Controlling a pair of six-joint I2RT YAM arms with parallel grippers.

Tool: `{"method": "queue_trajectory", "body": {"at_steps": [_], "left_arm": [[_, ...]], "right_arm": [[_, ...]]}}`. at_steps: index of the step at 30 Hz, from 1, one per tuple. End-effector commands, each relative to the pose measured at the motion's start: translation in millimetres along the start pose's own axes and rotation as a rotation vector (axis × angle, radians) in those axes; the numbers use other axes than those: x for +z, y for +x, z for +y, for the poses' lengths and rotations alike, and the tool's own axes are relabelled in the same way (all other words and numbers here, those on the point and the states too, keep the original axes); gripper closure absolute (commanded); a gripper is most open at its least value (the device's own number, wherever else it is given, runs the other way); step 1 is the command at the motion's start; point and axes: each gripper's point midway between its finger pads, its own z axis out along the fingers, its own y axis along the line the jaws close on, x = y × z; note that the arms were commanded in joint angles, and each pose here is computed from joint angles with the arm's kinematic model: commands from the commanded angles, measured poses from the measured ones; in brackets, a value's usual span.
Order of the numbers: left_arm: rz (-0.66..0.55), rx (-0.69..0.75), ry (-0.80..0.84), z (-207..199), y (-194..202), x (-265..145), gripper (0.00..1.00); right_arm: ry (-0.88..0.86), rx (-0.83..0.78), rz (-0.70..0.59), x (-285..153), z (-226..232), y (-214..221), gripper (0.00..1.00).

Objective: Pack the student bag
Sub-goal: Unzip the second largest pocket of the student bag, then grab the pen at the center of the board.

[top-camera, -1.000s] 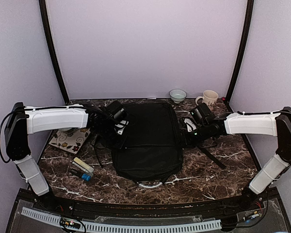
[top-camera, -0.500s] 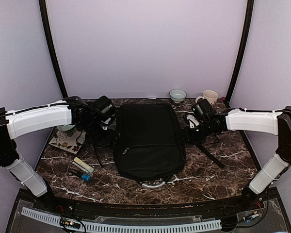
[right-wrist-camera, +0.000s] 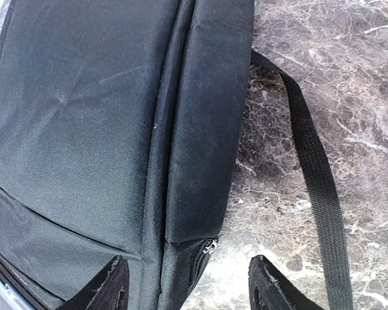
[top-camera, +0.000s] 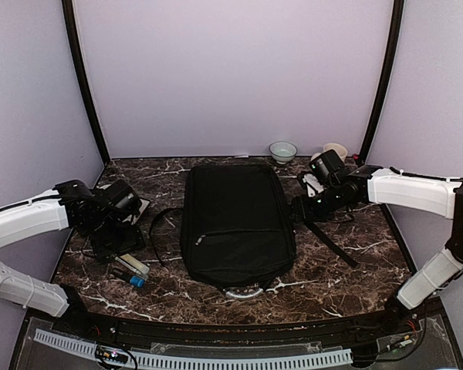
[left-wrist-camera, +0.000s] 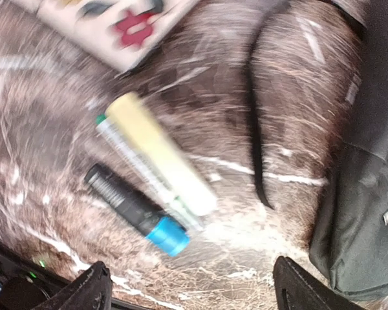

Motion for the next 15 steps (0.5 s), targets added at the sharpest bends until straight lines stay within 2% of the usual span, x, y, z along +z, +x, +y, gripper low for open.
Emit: {"method": "queue_trajectory", "body": {"at_steps": [1,5,15], "left_arm": [[0.067,-0.334,0.027,24,8,13,0.14],[0.065,-0.481,0.099,30,2,25,0.18],[0.044,-0.620,0.177,25,-22,51,0.34]], "right_arm": [[0.002,0.020,-0.031,-7,-2,-4,0.36],[-0.003,0.029,-0.033,-8,-2,-3,0.36],[0.002,0.060,-0.044,-16,-8,10,0.37]]}}
